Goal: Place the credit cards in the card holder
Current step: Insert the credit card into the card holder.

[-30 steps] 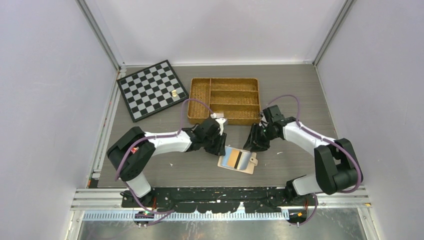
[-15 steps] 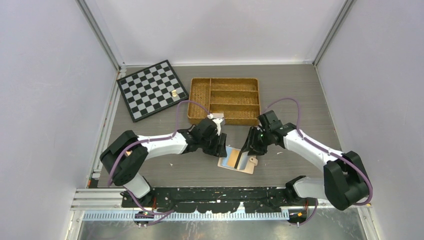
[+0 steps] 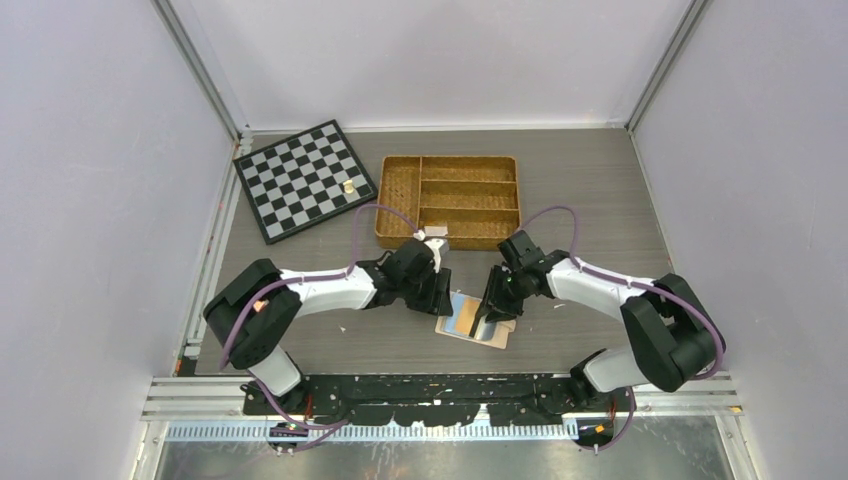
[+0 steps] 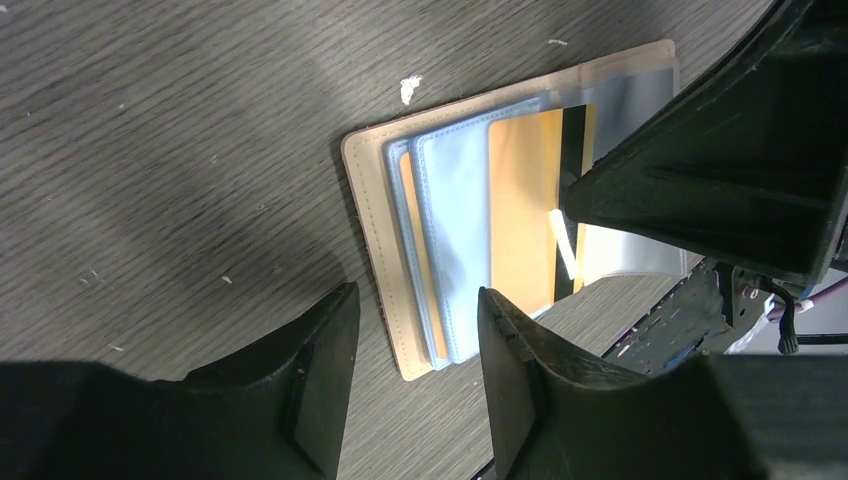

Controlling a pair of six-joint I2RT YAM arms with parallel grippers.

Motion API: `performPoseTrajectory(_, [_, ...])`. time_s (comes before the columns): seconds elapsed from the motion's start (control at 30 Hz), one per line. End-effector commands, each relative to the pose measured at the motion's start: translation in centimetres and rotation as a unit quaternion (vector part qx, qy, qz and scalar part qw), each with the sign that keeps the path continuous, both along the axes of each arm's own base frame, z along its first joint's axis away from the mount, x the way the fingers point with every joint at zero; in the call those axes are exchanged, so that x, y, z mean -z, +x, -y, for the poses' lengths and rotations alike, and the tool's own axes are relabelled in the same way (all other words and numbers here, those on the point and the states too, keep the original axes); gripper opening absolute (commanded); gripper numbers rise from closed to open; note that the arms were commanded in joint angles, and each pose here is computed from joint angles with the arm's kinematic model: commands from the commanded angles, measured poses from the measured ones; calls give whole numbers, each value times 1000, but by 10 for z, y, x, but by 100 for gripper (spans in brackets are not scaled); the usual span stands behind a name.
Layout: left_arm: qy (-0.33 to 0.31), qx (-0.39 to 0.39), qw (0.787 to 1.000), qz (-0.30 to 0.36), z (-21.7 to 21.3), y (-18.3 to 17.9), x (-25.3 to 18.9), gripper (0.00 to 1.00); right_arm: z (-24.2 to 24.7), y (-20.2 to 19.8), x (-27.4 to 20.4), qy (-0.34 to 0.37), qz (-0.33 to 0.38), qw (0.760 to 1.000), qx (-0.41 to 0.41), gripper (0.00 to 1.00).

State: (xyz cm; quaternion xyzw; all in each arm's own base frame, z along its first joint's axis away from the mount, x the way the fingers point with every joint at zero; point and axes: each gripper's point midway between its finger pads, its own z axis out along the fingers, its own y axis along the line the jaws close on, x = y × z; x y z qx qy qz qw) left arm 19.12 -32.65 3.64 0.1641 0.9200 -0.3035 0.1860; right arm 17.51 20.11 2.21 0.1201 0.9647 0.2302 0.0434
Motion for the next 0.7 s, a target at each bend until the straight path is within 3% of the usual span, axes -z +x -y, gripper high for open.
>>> performPoseTrajectory(0.0, [-17,5,1000,3,6,-1,-1,48,-5,11,0,-2,20,1000,12,33])
performPoseTrajectory(0.27, [-18,11,1000,-4,7,-4,3,40,-18,23,-7,14,41,999,15,32])
performPoseTrajectory(0.67, [-32,12,999,2,10,-4,-3,37,-42,32,-15,20,65,998,14,32])
